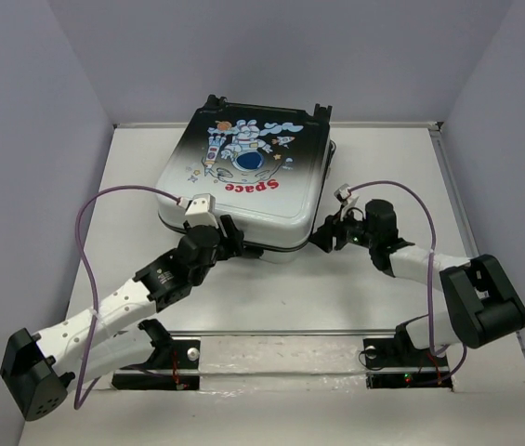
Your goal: Pack the luggage
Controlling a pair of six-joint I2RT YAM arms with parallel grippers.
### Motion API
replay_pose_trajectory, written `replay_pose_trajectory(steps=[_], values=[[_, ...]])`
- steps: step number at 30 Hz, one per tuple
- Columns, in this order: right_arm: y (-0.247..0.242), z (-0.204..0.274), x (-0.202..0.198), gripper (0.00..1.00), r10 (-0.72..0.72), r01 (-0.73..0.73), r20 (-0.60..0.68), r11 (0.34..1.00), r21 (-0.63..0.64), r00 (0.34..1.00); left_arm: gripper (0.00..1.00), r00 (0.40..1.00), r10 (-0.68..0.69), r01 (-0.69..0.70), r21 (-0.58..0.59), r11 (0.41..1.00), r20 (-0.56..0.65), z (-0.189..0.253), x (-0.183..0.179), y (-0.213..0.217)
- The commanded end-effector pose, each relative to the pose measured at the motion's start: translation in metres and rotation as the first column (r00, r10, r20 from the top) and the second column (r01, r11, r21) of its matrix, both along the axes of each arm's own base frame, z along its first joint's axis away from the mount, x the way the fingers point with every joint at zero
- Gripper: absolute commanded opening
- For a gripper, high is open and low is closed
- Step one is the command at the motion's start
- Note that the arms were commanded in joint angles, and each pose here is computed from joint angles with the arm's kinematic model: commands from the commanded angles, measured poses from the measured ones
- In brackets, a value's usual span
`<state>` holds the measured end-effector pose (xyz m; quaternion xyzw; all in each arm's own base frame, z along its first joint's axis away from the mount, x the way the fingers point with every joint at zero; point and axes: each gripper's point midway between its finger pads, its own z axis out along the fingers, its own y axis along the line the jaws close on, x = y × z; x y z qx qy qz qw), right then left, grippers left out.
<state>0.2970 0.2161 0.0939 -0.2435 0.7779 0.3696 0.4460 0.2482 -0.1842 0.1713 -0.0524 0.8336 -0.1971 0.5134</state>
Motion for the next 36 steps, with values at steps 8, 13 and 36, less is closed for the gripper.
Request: replay_pose_trajectory(steps=[8,13,36], values=[[0.019,0.064,0.025,0.57,0.052,-0.086,0.332,0.993,0.086,0.942,0.71,0.994,0.086,-0.080,-0.092,0.993,0.071,0.032,0.007,0.015],[0.032,0.075,0.023,0.48,0.089,-0.156,0.346,0.973,0.170,0.934,0.71,0.999,-0.034,0.037,-0.090,0.995,0.035,0.017,-0.002,-0.005],[0.033,0.040,-0.007,0.07,-0.020,-0.026,0.163,0.962,0.272,0.986,0.73,0.920,-0.378,0.386,-0.070,0.920,0.101,0.030,-0.008,-0.122]])
